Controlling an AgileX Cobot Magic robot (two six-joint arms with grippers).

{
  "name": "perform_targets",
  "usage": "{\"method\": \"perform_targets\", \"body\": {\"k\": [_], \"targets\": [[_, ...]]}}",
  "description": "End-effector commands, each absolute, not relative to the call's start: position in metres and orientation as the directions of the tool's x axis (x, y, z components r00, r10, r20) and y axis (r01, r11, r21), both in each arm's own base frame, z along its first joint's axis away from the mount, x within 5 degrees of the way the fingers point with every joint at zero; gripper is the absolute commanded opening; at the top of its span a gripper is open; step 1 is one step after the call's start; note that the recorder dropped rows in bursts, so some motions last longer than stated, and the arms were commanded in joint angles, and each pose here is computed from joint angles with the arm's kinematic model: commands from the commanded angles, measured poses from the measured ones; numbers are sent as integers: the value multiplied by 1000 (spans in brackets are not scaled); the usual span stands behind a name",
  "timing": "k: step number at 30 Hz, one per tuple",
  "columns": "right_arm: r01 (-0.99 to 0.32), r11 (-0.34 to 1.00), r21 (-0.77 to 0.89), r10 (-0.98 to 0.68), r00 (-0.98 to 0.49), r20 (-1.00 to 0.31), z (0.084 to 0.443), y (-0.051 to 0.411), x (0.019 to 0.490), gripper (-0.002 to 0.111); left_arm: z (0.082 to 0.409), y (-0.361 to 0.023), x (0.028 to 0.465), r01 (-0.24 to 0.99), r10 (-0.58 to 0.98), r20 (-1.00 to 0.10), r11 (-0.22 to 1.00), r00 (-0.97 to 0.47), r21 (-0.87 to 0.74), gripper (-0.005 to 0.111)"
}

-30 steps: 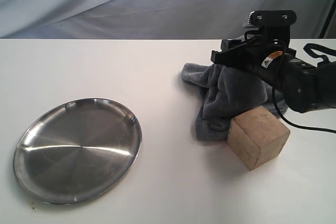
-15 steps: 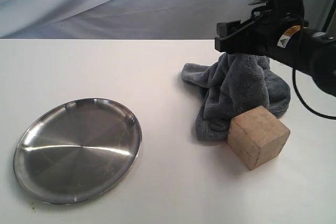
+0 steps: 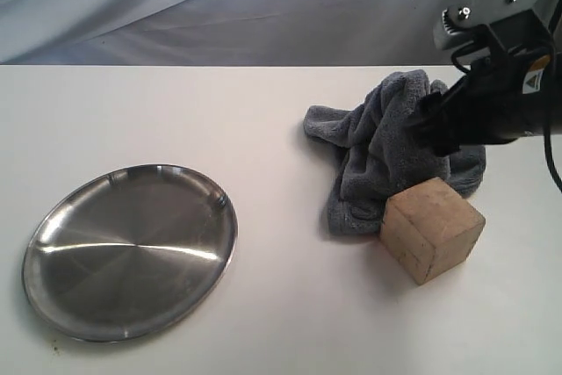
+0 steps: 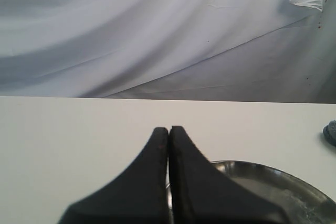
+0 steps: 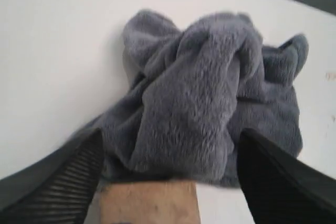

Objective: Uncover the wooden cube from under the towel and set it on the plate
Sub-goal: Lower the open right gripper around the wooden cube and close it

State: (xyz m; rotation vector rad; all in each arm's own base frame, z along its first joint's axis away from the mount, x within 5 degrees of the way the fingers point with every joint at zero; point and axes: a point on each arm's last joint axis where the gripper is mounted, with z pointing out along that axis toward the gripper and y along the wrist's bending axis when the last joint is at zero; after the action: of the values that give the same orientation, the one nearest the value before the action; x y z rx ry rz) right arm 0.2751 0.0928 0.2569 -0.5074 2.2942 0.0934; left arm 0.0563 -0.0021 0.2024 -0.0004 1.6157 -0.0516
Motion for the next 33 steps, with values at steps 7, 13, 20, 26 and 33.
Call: {"method": "perform_targets", "body": {"k": [7, 13, 20, 26, 33], "targets": [[-376, 927, -10, -325, -788, -523, 246, 89, 257, 65, 201, -2, 56, 32, -34, -998, 999, -47, -36, 1], [-375, 927, -11, -324, -783, -531, 246, 90, 258, 65, 201, -2, 56, 32, -32, -998, 999, -47, -34, 1], [-455, 888, -66, -419, -741, -525, 246, 89, 257, 65, 201, -2, 56, 32, -32, -998, 999, -47, -34, 1], [-509, 855, -104, -483, -706, -517, 246, 89, 257, 65, 201, -2, 56, 32, -34, -998, 999, -47, -36, 1], [-510, 854, -105, -485, -705, -518, 246, 89, 257, 65, 201, -2, 56, 32, -34, -998, 999, -47, -36, 1]]}}
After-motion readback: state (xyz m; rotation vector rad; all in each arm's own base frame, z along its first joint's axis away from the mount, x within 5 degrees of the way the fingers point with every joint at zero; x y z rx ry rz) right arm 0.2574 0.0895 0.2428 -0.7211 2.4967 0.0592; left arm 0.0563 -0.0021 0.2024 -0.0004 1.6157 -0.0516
